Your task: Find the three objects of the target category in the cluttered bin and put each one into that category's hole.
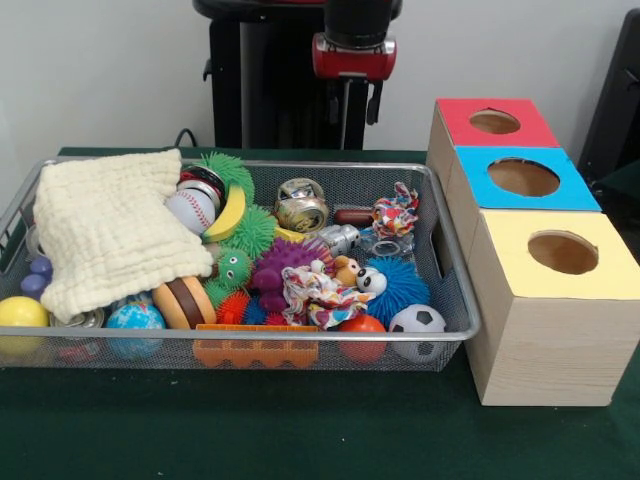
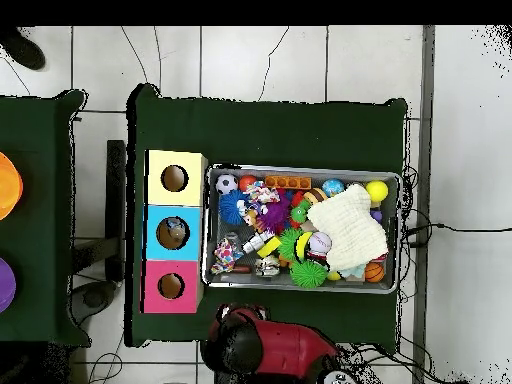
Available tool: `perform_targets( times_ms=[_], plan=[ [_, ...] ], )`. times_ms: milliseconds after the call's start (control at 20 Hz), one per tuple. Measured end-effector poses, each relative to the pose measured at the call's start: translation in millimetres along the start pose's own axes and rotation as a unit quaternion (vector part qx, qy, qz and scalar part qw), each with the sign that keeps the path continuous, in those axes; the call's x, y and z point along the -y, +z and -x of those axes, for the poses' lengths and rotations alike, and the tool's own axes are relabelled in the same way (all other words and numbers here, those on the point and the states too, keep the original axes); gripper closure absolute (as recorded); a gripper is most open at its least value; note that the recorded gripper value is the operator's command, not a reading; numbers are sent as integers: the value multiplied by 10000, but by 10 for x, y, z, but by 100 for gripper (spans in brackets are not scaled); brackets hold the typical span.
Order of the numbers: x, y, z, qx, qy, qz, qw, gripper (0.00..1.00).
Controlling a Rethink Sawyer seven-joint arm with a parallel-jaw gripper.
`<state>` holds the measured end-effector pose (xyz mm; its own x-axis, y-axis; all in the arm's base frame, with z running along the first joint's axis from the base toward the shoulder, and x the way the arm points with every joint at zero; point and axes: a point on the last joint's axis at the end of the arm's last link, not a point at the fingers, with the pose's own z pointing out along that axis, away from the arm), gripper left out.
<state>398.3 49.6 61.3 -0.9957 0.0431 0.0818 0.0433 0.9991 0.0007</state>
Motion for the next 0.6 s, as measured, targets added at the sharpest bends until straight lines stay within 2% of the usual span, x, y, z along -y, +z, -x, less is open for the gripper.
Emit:
perform_targets(
  times_ms=[200, 350, 600],
  plan=[
    [33, -217, 69, -59, 150, 9, 9999, 0],
    [18, -306, 120, 32, 172, -9, 9998, 0],
    [-122, -350, 142, 115, 6, -37, 9999, 0]
  ],
)
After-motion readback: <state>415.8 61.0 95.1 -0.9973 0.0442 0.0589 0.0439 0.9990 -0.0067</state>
